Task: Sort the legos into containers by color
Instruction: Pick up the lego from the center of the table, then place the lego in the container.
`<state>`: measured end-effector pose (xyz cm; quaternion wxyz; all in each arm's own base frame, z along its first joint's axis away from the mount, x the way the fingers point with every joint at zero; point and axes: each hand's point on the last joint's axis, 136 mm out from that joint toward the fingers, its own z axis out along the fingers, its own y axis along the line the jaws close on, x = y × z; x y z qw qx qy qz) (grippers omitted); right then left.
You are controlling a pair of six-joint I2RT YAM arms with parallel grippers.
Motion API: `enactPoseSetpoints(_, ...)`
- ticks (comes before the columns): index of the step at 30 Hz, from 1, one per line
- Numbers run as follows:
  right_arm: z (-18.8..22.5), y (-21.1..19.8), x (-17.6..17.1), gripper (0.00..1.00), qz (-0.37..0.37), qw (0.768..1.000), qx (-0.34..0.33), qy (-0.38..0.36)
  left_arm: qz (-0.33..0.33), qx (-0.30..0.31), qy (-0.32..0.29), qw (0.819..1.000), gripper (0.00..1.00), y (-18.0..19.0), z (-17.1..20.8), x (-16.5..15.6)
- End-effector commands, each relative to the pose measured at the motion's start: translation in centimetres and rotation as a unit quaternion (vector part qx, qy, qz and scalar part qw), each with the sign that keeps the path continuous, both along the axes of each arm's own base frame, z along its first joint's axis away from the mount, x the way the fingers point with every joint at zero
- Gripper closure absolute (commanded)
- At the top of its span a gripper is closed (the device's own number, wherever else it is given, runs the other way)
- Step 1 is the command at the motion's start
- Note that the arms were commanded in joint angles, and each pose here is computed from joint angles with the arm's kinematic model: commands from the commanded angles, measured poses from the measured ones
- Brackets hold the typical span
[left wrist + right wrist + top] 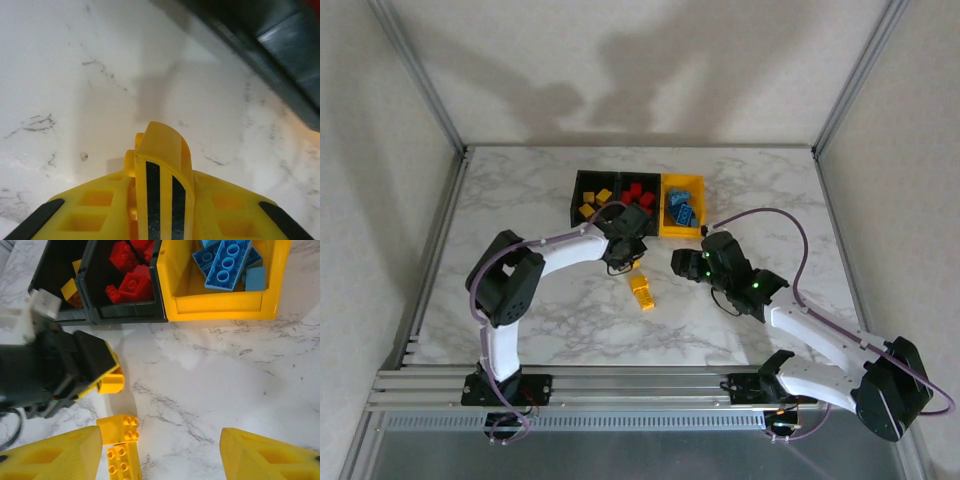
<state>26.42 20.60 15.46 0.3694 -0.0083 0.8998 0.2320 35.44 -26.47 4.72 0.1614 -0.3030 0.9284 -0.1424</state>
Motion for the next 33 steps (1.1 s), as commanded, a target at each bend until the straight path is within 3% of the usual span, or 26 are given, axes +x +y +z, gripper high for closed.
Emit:
enactPoseSetpoints(1, 0.3, 0.3, 0.6, 0.37, -0.004, 1.000, 0.009, -0.005, 0.001, 0.008, -0.032, 0.999, 0.79, 2.2, 3.4, 0.7)
enactPoseSetpoints(9, 0.4, 1.4, 1.3, 0.37, 0.008, 1.000, 0.013, -0.002, 0.029, 0.050, -0.084, 0.995, 0.78, 9.5, 7.5, 4.2)
enactPoseSetpoints(16, 0.4, 1.8, 1.6, 0.37, 0.011, 1.000, 0.011, 0.000, 0.029, 0.111, -0.079, 0.990, 0.77, 13.3, 7.4, 9.3)
enactPoseSetpoints(24, 0.3, 1.2, 1.4, 0.37, 0.004, 1.000, 0.001, 0.002, 0.013, 0.137, -0.057, 0.989, 0.76, 13.0, 5.1, 12.9)
enactPoseSetpoints(33, -0.1, 1.1, 1.4, 0.37, 0.002, 1.000, -0.002, 0.005, -0.005, 0.117, -0.040, 0.992, 0.75, 11.0, 2.6, 13.4)
